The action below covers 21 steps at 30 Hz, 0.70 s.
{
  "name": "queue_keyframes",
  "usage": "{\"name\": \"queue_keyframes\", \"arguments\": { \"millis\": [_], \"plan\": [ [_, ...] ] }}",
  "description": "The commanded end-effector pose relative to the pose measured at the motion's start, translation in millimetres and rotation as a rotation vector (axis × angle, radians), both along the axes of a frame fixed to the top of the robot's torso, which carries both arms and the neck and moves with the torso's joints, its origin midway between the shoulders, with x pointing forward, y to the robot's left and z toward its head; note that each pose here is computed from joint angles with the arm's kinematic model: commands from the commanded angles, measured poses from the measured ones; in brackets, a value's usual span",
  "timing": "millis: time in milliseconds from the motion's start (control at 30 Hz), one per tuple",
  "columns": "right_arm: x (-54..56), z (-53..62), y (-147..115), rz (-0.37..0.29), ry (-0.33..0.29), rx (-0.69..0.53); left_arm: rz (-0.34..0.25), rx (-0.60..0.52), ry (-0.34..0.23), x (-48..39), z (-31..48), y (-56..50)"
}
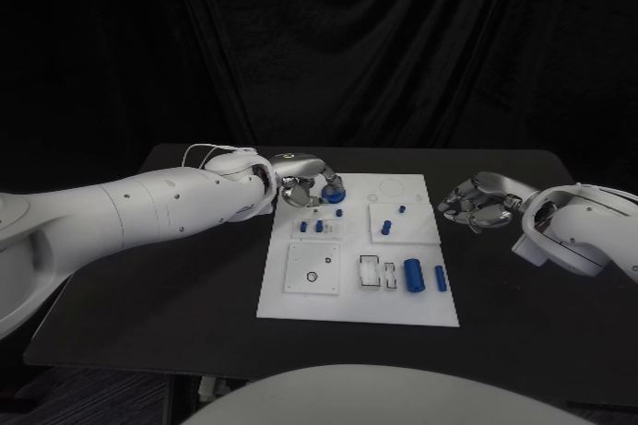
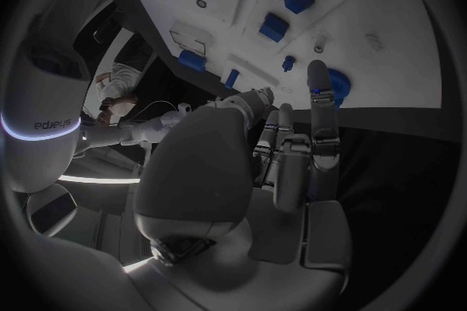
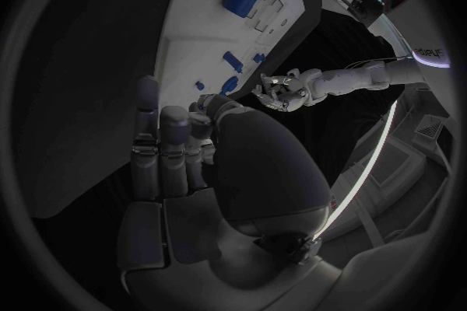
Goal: Assemble the parts on the task board
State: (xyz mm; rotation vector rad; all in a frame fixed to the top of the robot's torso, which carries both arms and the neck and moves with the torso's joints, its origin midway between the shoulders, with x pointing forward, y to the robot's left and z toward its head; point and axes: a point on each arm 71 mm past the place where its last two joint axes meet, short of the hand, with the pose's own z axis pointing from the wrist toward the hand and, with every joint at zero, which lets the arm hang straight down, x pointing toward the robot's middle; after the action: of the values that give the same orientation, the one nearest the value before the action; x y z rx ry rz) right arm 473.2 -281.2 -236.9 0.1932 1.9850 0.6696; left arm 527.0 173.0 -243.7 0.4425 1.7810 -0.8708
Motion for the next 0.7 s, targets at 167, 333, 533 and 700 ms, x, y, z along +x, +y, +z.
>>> {"name": "queue_keyframes", "arguments": {
  "millis": [167, 333, 533, 700],
  "plan": [
    [-0.2, -2.7, 0.3, -0.005, 0.026, -0.014, -0.045, 0.172, -0.069, 3.4, -2.6, -10.6],
    [0.5, -3.1, 0.9, -0.003, 0.028, -0.016, -0.069, 0.244, -0.114, 3.6, -3.4, -18.5],
    [1.2, -3.6, 1.7, -0.001, 0.031, -0.017, -0.114, 0.302, -0.166, 2.8, -2.6, -27.9],
    [1.6, -4.0, 1.6, -0.002, 0.034, -0.02, -0.132, 0.31, -0.195, 2.6, -1.1, -32.3]
  ]
}}
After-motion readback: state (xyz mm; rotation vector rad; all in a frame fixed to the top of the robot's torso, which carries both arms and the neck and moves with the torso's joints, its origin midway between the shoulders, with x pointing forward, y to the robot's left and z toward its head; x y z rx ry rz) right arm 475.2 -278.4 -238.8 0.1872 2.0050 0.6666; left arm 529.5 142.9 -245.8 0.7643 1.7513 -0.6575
